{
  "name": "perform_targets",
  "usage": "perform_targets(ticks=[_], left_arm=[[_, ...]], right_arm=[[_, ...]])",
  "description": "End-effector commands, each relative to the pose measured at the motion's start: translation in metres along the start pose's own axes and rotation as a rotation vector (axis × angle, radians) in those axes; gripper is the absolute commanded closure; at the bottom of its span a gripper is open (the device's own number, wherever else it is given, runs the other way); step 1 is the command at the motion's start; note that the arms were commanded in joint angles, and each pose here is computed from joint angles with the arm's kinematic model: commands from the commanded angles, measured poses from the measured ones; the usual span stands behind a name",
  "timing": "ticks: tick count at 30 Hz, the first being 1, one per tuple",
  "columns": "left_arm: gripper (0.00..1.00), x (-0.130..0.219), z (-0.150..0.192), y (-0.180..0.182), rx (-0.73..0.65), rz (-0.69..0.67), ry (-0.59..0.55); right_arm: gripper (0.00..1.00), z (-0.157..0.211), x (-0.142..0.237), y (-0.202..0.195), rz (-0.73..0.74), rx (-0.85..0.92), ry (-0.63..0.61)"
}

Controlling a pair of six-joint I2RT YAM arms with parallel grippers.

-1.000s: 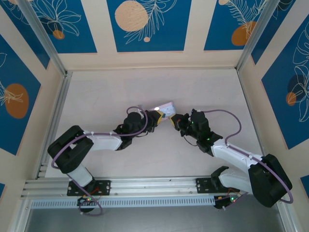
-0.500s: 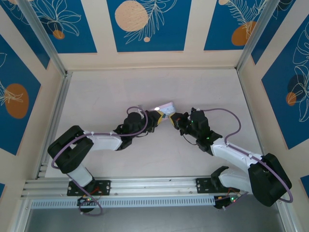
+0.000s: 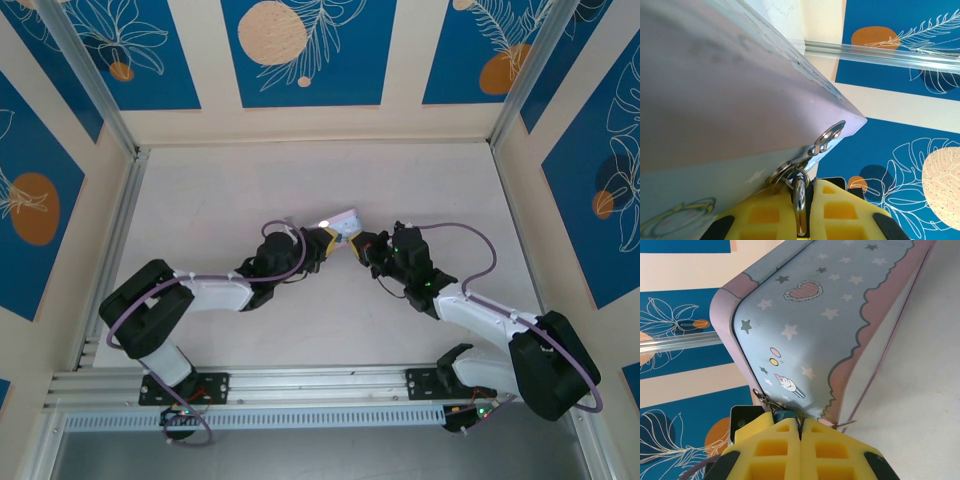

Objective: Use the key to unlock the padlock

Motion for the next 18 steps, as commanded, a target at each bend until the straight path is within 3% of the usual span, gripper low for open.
perform_targets(ticks=[1,18], left_arm=[[1.0,-0.006,0.017,-0.035,0.014,0.158,0.067],[1.0,-0.007,0.021,-0.041,0.035,0.198,0.061]], right_arm=[[1.0,0.003,-0.002,0.002,-0.028,0.035,0.012],[1.0,0.002,-0.003,-0.012,-0.03,-0.04,0.008]])
Point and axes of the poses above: each hand's point on the last joint's axis, 136 mm out from that joint toward the fingers, its own x axis back along the fingers, its own y axis along the line the jaws close on, z = x × y, the point moved 8 cm from there along x, back along the fingers, and after that the axes turned 6 degrees about x, right-handed, at the moved point
